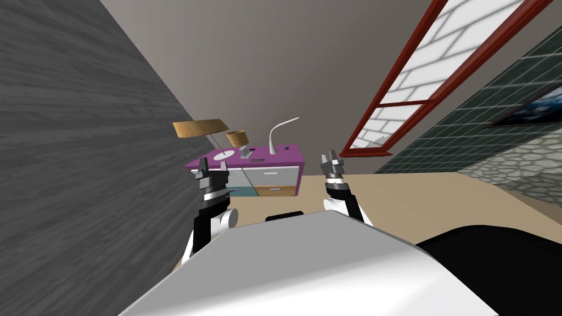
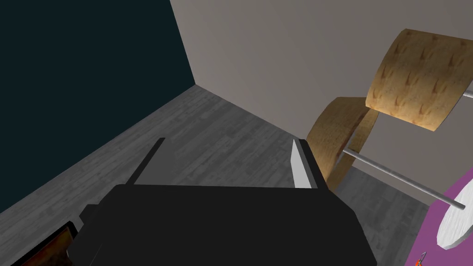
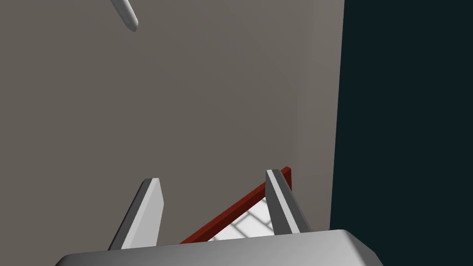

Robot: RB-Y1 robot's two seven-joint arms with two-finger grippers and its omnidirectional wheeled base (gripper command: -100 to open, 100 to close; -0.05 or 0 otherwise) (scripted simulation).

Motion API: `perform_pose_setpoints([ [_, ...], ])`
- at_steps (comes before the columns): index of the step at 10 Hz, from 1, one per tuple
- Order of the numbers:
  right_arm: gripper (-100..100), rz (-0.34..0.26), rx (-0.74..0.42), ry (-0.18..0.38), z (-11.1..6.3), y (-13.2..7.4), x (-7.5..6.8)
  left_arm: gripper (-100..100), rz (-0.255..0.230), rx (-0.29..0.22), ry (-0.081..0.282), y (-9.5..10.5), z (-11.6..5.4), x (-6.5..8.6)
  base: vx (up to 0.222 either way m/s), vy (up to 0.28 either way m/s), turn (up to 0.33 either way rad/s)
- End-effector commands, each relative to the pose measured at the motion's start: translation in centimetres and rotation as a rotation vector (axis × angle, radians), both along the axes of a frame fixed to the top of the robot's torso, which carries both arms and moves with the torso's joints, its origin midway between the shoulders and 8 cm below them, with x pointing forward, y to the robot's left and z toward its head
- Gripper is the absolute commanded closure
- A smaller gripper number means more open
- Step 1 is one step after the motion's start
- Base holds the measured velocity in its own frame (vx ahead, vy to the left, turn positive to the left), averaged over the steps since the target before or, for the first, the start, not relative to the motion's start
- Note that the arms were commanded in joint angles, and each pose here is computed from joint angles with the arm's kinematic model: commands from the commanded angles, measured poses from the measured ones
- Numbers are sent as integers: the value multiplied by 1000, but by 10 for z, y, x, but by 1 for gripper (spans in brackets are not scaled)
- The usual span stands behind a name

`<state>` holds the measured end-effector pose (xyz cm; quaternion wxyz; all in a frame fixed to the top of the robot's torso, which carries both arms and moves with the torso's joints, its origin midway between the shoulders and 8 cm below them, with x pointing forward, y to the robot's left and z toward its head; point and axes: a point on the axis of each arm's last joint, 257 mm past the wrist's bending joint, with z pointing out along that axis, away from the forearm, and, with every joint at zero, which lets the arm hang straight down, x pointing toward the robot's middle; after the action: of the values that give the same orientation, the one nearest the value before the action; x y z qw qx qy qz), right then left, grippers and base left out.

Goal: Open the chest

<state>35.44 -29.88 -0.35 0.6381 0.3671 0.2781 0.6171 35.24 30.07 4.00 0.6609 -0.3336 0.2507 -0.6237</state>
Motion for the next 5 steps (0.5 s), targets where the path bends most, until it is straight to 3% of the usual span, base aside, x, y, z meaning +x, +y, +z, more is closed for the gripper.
perform_pose_setpoints([
  [1, 0, 0, 0, 0, 0, 0, 0, 0, 0, 0, 0, 0, 0, 0, 0, 0, 0],
  [3, 0, 0, 0, 0, 0, 0, 0, 0, 0, 0, 0, 0, 0, 0, 0, 0, 0],
  [4, 0, 0, 0, 0, 0, 0, 0, -100, -15, 30, 17, -4, -6, 5, 18, 1, -18],
  [5, 0, 0, 0, 0, 0, 0, 0, -100, -21, 42, 27, -5, -11, 8, 21, -1, -28],
])
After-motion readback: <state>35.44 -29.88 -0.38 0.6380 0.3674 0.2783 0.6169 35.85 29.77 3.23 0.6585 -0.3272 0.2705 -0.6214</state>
